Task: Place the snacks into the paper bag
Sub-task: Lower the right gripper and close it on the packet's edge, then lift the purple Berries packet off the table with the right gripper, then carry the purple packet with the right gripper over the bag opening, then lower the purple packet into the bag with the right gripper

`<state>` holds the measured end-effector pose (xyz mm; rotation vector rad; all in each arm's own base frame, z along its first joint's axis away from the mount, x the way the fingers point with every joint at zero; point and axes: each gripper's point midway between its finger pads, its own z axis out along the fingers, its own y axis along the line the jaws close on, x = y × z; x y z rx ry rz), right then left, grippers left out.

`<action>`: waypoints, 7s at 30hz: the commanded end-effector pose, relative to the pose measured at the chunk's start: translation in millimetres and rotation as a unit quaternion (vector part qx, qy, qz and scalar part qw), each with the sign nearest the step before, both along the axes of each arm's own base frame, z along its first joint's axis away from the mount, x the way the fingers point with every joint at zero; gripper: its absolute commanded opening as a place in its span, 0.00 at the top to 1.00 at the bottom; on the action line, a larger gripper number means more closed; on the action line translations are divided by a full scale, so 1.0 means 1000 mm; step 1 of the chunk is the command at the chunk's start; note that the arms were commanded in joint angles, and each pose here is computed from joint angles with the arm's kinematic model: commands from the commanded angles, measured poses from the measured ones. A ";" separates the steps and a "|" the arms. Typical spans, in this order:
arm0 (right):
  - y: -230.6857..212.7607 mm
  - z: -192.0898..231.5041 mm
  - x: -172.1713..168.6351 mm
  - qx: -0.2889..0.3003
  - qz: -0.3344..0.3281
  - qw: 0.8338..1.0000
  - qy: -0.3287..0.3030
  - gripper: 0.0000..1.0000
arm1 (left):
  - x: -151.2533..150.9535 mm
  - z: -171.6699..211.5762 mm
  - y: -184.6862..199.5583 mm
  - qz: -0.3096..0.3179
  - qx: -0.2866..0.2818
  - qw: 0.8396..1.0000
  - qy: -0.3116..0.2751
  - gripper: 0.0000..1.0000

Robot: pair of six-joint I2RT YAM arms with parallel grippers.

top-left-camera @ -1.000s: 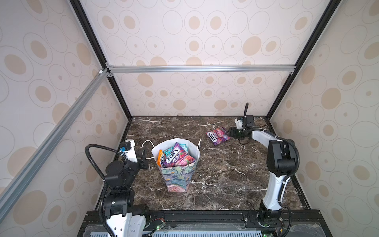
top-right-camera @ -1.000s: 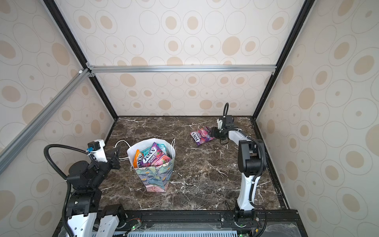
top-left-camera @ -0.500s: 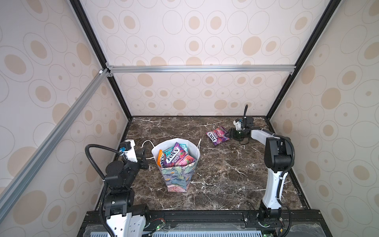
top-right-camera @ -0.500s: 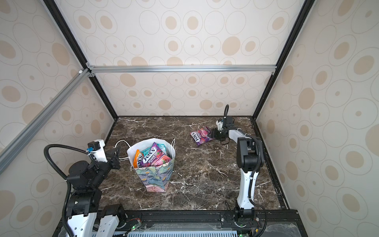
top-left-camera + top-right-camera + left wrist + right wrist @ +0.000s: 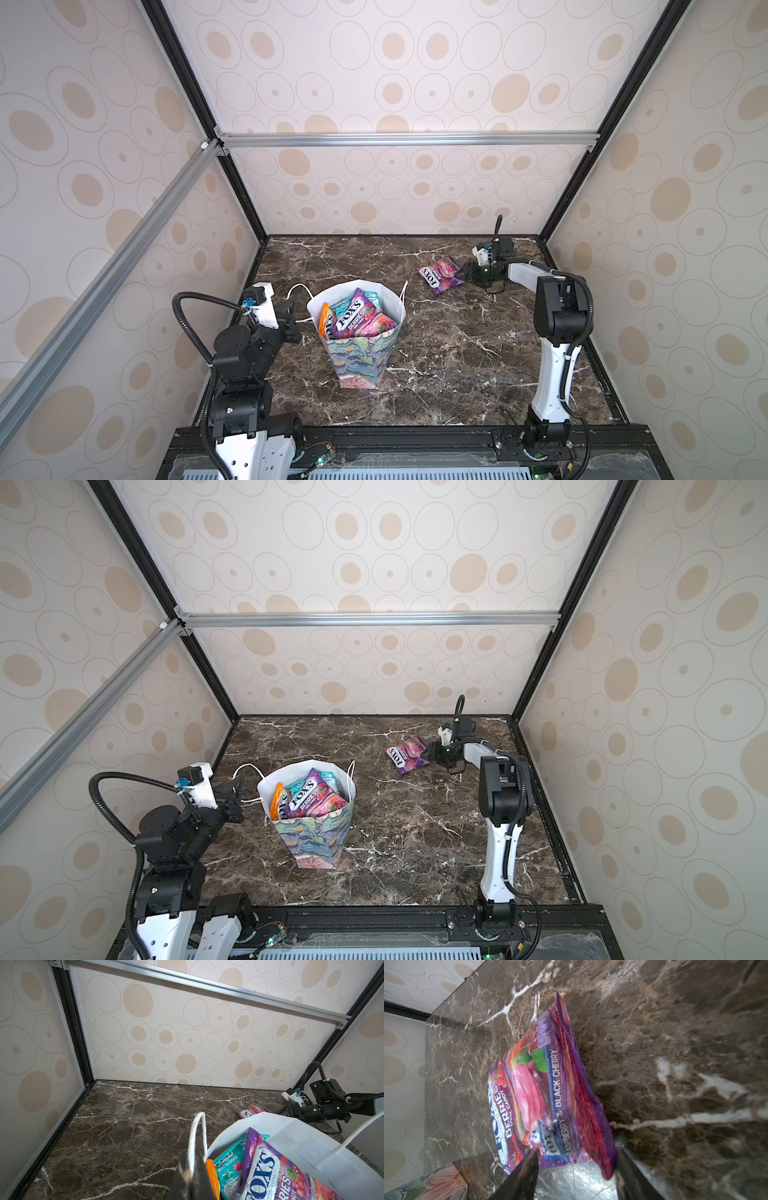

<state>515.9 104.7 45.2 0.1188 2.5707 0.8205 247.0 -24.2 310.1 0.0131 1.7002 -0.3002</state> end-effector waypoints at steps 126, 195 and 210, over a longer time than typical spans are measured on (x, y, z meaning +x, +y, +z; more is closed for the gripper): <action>0.170 0.448 -0.182 0.020 0.177 0.889 -0.423 1.00 | -0.003 0.006 -0.003 -0.010 0.006 1.000 -0.012 1.00; 0.374 0.343 -0.267 -0.080 0.437 0.808 -0.388 1.00 | -0.005 0.009 -0.003 -0.008 0.008 1.000 -0.018 1.00; 0.376 0.328 -0.272 -0.073 0.421 0.807 -0.407 1.00 | -0.005 0.009 -0.002 -0.005 0.008 1.000 -0.017 1.00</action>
